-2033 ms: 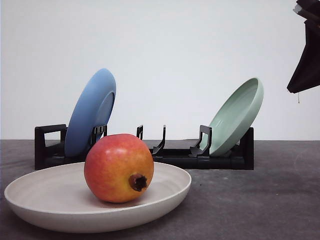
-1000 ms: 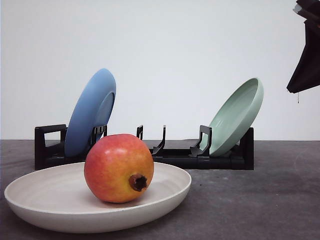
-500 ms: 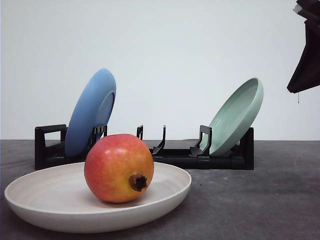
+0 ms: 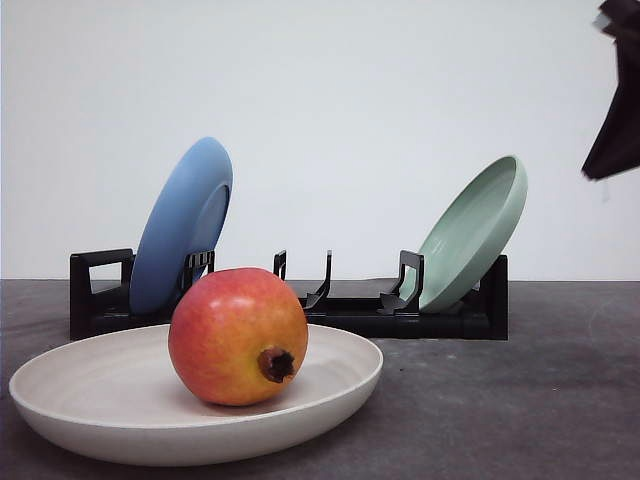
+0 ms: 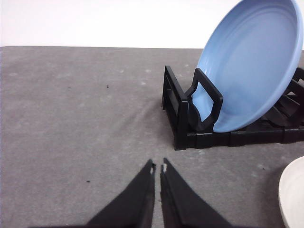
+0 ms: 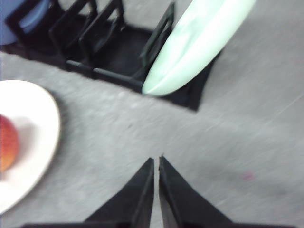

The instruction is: Place pomegranate in white plate

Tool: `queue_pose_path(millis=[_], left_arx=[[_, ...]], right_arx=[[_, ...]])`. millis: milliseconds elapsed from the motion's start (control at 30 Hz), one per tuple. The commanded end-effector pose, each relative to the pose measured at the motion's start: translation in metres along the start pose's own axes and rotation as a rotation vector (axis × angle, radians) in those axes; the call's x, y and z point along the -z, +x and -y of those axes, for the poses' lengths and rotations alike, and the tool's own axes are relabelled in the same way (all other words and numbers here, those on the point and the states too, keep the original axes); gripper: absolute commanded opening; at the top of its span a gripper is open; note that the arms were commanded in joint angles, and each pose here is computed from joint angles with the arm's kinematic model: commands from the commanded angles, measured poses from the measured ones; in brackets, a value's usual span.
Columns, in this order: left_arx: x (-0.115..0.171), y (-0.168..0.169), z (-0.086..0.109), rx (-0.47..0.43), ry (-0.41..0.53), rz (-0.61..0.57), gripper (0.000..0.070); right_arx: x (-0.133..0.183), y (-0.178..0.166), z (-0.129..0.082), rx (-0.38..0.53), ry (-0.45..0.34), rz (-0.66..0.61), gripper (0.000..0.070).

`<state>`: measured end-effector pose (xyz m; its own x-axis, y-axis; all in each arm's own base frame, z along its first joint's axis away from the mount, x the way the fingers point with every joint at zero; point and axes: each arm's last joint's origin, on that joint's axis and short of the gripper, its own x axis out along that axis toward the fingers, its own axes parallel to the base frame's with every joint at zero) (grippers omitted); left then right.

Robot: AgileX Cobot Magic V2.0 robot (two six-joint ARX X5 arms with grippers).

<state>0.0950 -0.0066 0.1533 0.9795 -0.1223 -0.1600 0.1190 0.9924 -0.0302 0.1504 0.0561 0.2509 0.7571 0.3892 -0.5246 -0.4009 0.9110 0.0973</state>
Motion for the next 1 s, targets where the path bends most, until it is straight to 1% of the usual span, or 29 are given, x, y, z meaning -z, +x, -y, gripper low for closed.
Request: queue_pose_path(millis=[0,133,300,400,533,700,967], left_arx=[[0.004,0.001,0.000,-0.002,0.008,-0.013,0.0000],[0.004,0.001,0.000,-0.002,0.008,-0.013,0.0000],[0.004,0.001,0.000,-0.002,0.008,-0.013,0.0000],[0.004,0.001,0.000,-0.002,0.008,-0.013,0.0000],[0.004,0.001,0.000,-0.002,0.008,-0.013,0.0000],[0.004,0.001,0.000,-0.002,0.008,-0.013,0.0000],[0.004,0.001,0.000,-0.002,0.008,-0.013,0.0000]], right_arx=[[0.002,-0.004,0.002,0.028,-0.051,0.042,0.0014],[0.020,-0.014,0.009,0.088,-0.041,0.171,0.0014],[0.054,-0.018,0.019,0.189,0.004,0.343,0.0014],[0.073,-0.018,0.023,0.230,0.017,0.409,0.0014],[0.092,-0.018,0.028,0.310,0.029,0.485,0.0014],[0.104,-0.018,0.033,0.379,0.038,0.548,0.0014],[0.109,-0.015,0.035,0.390,0.043,0.539,0.0014]])
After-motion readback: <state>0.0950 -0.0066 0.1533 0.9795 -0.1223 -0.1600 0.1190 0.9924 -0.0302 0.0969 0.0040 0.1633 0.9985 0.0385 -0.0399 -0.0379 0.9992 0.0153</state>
